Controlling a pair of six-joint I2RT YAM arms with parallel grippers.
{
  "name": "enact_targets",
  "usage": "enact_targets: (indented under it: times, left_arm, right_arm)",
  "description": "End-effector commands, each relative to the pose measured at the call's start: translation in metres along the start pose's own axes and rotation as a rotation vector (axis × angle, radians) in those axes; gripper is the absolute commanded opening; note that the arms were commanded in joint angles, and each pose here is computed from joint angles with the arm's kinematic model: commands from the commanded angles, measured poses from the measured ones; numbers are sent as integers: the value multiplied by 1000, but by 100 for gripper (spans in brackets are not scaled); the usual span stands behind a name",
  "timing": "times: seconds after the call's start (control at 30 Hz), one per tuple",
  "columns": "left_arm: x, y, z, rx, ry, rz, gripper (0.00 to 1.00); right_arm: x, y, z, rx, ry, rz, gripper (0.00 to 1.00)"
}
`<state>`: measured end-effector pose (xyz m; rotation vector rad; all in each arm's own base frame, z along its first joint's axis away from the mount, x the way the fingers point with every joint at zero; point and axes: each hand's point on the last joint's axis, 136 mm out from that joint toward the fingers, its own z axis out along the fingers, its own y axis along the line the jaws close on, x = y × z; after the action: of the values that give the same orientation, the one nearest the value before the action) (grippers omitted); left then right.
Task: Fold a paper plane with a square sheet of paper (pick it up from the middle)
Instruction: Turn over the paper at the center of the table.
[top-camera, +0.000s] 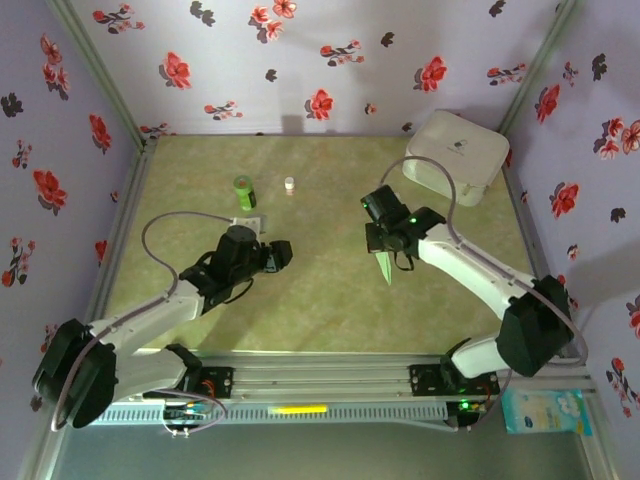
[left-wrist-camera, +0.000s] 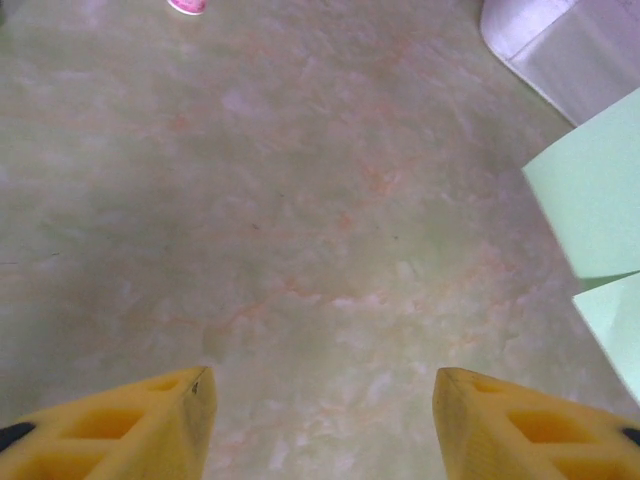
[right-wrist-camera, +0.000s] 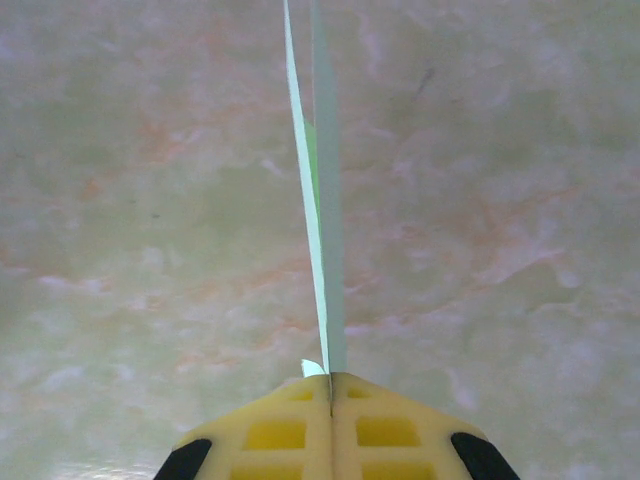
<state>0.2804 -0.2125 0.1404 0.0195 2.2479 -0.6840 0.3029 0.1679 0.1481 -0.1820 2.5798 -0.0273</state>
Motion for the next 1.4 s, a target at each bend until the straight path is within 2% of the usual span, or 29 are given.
enact_targets:
  times: [0.0,0.03,0.07,0.13,0.37,0.63,0.7,0.77,0.83,0.87,1.0,1.1,1.2,1.37]
  left_arm:
    - [-13,15,-10,-72,-55,0,65]
    - [-15,19,-13,-80,-77,-29,74]
    - [-15,23,-16,-80,-86,-57,87]
    - [-16,26,-21,-66,-116,-89,99]
    - [-20,54,-44,-47,-252,-240,100]
    - [-22,56,-60,-22,-281,-255,100]
    - [-22,54,-60,-19,-262,-251,100]
    - [-21,48,-58,1,-235,-240,100]
    - [-20,37,-54,48,-195,-201,100]
    - [-18,31,-51,66,-164,-187,100]
    - [-13,10,-36,144,-55,-152,100]
    - [-4,-4,-18,194,56,-163,90]
    - [11,-11,6,208,190,-189,77]
    - [34,-12,39,156,335,-254,57]
  right_arm:
    - [-1,-23,-3,220,-20,-101,1]
    - [-1,-20,-1,235,-22,-111,1]
    - [0,-17,1,246,-22,-117,1]
    - [2,-7,9,246,-13,-130,1]
    - [20,42,43,240,62,-218,3]
    - [47,141,75,20,208,-252,11]
    - [53,161,76,-82,245,-221,14]
    - [51,184,67,-238,238,-179,23]
    - [43,197,54,-383,211,-101,41]
    - [36,200,47,-461,200,-46,46]
    - [8,179,27,-655,144,156,51]
    - [1,139,29,-699,104,283,46]
    - [9,103,41,-732,150,401,34]
    - [27,79,54,-769,205,491,18]
